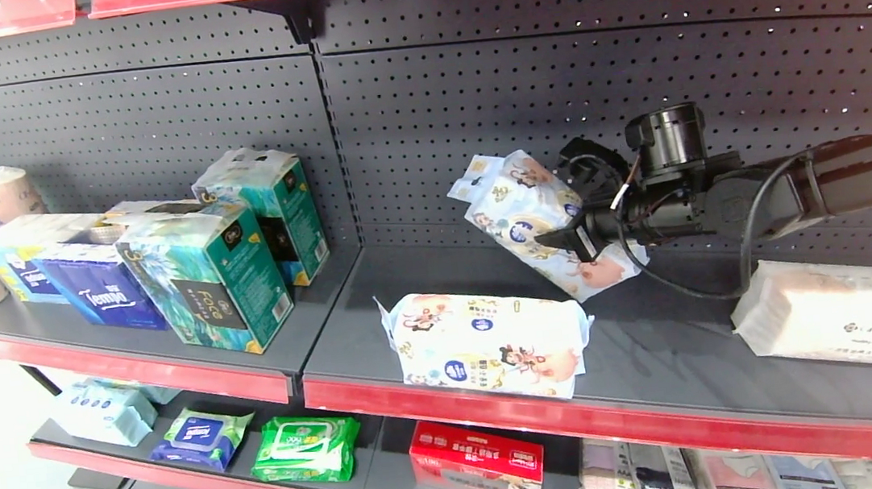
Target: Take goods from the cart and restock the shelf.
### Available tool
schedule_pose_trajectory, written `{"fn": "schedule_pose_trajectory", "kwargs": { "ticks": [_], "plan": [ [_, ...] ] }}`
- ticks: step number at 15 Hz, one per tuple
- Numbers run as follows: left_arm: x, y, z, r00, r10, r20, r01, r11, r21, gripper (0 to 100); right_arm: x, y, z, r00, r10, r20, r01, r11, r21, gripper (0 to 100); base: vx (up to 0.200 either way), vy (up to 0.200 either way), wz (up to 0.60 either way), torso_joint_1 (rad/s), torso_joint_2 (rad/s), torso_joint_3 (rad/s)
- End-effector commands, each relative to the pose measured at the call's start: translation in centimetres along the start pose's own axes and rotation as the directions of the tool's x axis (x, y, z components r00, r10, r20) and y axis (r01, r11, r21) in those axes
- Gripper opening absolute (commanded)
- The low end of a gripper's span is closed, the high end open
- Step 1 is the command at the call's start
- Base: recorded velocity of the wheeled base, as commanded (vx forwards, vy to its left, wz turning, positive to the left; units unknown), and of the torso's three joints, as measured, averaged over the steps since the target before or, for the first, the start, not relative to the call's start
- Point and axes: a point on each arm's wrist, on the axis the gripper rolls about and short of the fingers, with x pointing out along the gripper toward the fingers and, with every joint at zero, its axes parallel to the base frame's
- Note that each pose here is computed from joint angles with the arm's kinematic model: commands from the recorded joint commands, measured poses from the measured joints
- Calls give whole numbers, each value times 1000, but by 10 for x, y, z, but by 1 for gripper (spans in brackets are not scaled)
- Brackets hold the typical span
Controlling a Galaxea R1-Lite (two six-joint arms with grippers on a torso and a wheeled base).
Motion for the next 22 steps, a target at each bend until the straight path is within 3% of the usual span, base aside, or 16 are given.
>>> {"fn": "schedule_pose_trajectory", "kwargs": {
  "ticks": [1, 16, 22],
  "plan": [
    [0, 0, -1, 1000, 0, -4, 0, 1000, -1, 100, 3, 3, -2, 1000, 18, -16, -18, 1000, 2, 0, 0, 0, 0, 0, 0, 0],
    [4, 0, -9, 999, -16, -36, 16, 1000, 11, 100, 22, 21, -8, 984, 178, -22, -178, 984, -19, 0, 0, 0, 0, 0, 0, 0],
    [5, 0, -11, 999, -17, -39, 18, 1000, 5, 100, 29, 22, -9, 983, 183, -25, -184, 983, -24, 0, 0, 0, 0, 0, 0, 0]
  ]
}}
